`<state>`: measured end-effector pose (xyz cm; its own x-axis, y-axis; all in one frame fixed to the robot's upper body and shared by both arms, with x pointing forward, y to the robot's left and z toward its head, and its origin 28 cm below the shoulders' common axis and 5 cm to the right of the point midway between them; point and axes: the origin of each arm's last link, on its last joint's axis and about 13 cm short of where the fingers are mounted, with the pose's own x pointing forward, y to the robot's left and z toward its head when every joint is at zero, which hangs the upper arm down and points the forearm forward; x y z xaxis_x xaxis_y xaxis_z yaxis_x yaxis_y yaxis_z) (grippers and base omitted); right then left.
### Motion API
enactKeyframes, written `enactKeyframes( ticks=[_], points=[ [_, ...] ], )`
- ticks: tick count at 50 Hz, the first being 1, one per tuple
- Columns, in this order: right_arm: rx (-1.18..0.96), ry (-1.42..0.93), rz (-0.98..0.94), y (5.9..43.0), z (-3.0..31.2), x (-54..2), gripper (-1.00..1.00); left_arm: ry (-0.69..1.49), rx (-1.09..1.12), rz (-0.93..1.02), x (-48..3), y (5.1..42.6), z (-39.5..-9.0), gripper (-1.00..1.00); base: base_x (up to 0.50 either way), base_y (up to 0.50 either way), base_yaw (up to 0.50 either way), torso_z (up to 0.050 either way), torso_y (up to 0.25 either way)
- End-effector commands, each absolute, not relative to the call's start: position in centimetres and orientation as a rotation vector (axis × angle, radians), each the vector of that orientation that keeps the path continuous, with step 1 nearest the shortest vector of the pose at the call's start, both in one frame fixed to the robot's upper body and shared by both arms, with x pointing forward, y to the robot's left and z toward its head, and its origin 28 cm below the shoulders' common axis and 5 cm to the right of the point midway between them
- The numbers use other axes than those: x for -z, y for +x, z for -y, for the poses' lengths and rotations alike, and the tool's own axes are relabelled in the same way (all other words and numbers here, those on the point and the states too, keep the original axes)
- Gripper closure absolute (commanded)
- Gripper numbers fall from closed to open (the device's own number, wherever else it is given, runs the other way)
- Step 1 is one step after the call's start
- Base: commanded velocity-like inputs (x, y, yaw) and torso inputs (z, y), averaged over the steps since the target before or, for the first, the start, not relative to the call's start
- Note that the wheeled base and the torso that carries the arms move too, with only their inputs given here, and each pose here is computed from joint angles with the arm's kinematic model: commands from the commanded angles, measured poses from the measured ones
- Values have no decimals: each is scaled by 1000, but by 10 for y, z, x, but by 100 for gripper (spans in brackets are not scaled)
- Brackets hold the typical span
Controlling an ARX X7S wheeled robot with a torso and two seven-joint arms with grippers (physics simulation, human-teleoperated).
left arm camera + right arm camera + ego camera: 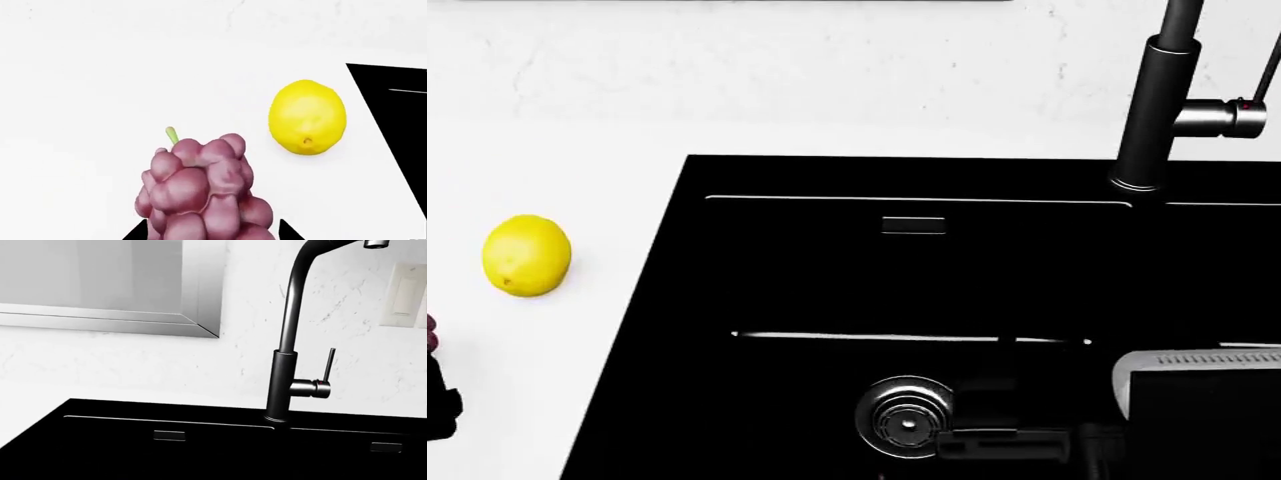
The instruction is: There is a mixed pile of frozen fruits and vegetables on the counter. Locate all the frozen vegetables and place the items in a bowl on the counter. Take all the frozen fruits and defrost them in a running sink.
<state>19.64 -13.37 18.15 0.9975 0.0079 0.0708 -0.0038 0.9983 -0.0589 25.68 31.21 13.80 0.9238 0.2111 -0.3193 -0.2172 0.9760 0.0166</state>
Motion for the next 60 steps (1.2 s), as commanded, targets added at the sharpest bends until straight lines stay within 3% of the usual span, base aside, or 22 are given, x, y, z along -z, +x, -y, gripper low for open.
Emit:
enactKeyframes(
  ticks=[1, 11, 22, 23, 24, 33, 43, 49, 60],
  points=[
    [-37, -31, 95, 197, 132, -182, -100, -75, -223, -307, -139, 261, -306, 100, 0, 0, 0, 0, 0],
    [-32, -29, 101, 197, 133, -183, -100, -66, -188, -168, -179, 252, -291, 100, 0, 0, 0, 0, 0],
    [-24, -35, 135, 188, 135, -196, -100, -38, 48, -76, -234, 250, -252, 100, 0, 0, 0, 0, 0],
    [-20, -35, 168, 183, 136, -205, -100, -80, 346, -132, -245, 275, -206, 100, 0, 0, 0, 0, 0],
    [-17, -40, 171, 182, 137, -206, -100, -83, 365, -120, -258, 287, -198, 100, 0, 0, 0, 0, 0],
    [31, -39, 178, 178, 146, -210, -100, -63, 444, -122, -264, 298, -175, 100, 0, 0, 0, 0, 1],
    [16, -25, 193, 170, 145, -217, -100, -48, 513, -215, -252, 346, -150, 100, 0, 0, 0, 0, 0],
    [8, -18, 193, 170, 145, -216, -100, -69, 543, -339, -219, 383, -131, 100, 0, 0, 0, 0, 2],
    [6, -17, 198, 170, 146, -217, -100, -12, 554, -451, -177, 397, -113, 100, 0, 0, 0, 0, 1]
  ],
)
